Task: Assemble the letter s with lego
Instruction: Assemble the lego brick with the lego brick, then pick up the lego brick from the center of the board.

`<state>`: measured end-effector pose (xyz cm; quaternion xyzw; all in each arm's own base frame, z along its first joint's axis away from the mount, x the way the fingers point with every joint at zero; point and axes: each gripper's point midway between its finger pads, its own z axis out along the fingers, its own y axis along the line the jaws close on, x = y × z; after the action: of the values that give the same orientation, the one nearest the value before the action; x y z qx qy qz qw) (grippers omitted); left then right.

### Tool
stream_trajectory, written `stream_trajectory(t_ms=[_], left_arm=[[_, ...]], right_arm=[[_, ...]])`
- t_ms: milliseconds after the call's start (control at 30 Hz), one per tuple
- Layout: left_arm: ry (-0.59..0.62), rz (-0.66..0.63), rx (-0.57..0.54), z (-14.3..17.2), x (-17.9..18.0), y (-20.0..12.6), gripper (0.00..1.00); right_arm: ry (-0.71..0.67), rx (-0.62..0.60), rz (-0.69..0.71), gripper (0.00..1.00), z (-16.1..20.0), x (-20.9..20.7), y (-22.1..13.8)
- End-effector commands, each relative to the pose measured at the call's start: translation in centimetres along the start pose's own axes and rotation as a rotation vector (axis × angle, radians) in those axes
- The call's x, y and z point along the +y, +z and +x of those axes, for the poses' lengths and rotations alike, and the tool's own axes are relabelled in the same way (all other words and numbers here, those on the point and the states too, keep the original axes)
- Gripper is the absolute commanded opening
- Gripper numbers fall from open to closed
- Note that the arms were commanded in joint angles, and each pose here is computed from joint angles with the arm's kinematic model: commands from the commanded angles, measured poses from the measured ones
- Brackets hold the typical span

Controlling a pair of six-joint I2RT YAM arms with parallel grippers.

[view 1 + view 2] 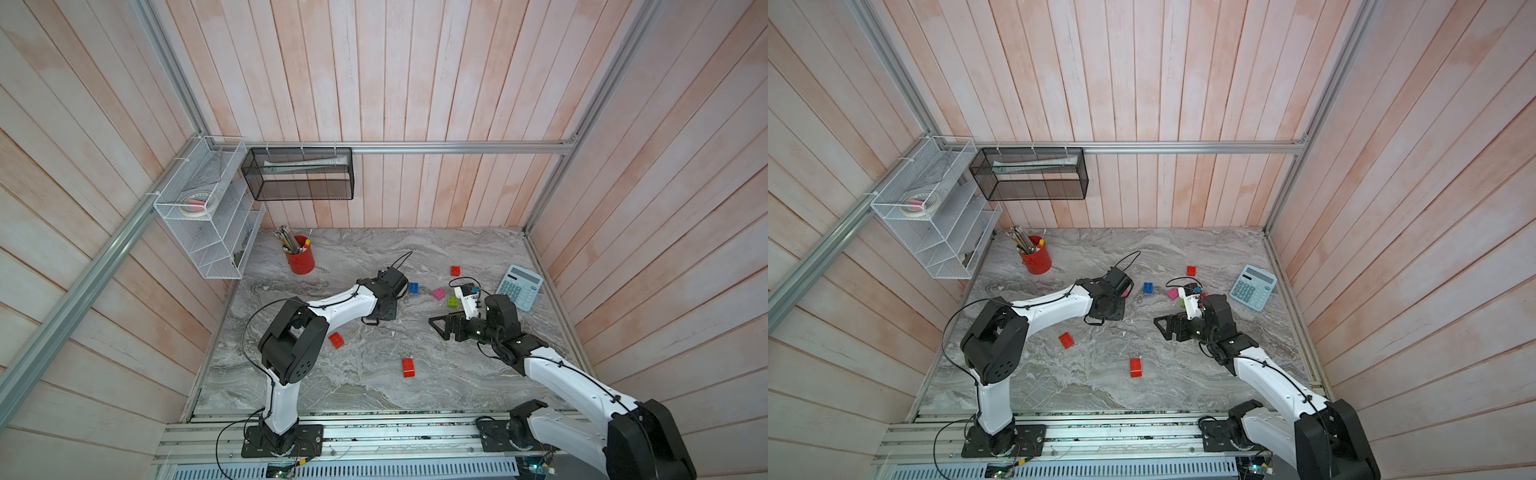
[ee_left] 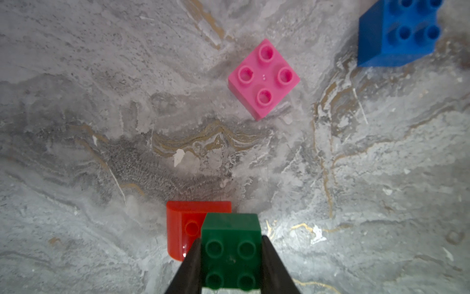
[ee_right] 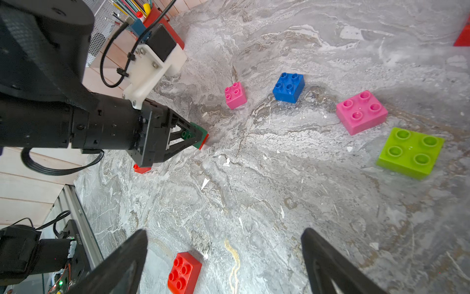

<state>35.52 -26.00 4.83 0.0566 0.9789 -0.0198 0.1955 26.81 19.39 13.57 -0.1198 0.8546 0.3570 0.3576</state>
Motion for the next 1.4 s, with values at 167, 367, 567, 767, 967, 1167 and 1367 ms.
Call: stream_trajectory(t_ms=[167,367,567,767,967,1167,1367], left_arm=[[-0.088,-0.096,0.052,0.7,1.9,1.5,0.4],[-0.095,-0.074,0.035,-0.4,1.6,0.5,0.48],[-0.09,-0.067,-0.007,-2.2,1.5,-1.0,0.58],[-0.029,-0.024,-0.051,-4.7,0.2,-2.4,0.68],[0.097,0.051,-0.071,-6.6,-1.0,-2.0,0.77],[0.257,0.142,-0.098,-8.2,-2.5,-1.1,0.79],[0.365,0.137,-0.091,-9.4,-1.8,0.8,0.79]], right_arm=[[-0.004,-0.023,-0.026,0.96,-0.5,0.4,-0.5],[-0.004,-0.031,-0.029,0.96,-0.7,0.3,-0.6],[-0.004,-0.04,-0.03,0.96,-0.9,0.2,-0.9],[-0.005,-0.045,-0.027,0.96,-0.9,0.2,-1.0],[-0.01,-0.05,-0.021,0.96,-1.1,0.2,-1.3],[-0.012,-0.057,-0.014,0.96,-1.4,0.1,-1.5],[-0.011,-0.052,-0.003,0.96,-1.4,-0.1,-1.6]])
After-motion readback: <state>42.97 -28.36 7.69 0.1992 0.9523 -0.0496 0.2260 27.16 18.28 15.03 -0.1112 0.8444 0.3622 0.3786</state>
